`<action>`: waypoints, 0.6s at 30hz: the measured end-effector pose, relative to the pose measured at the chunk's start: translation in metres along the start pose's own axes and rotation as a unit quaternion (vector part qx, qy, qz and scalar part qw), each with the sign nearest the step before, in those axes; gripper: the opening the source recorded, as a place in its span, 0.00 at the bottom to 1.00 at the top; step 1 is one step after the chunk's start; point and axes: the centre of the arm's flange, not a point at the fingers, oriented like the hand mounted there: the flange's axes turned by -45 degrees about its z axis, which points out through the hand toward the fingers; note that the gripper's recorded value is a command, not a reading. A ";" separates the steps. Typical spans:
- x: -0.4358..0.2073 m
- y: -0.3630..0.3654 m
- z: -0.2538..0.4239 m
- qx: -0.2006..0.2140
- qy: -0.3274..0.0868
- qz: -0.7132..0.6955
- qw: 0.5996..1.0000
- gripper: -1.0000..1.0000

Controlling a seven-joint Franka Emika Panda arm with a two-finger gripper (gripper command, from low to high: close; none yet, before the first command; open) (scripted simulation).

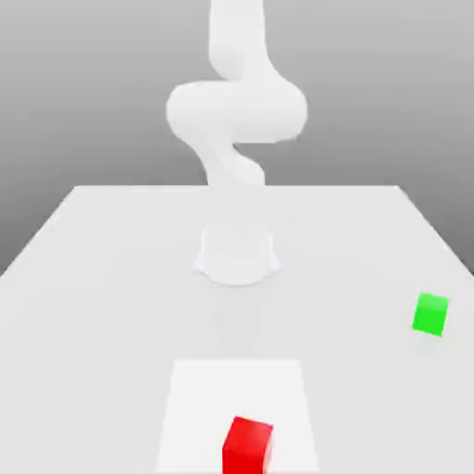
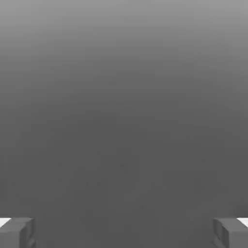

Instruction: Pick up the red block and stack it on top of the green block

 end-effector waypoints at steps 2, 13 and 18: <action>-0.002 -0.002 0.041 -0.008 -0.030 0.009 0.999 0.50; -0.064 -0.005 0.244 -0.040 -0.181 0.057 0.981 0.50; -0.118 -0.005 0.322 -0.048 -0.248 0.081 0.964 0.50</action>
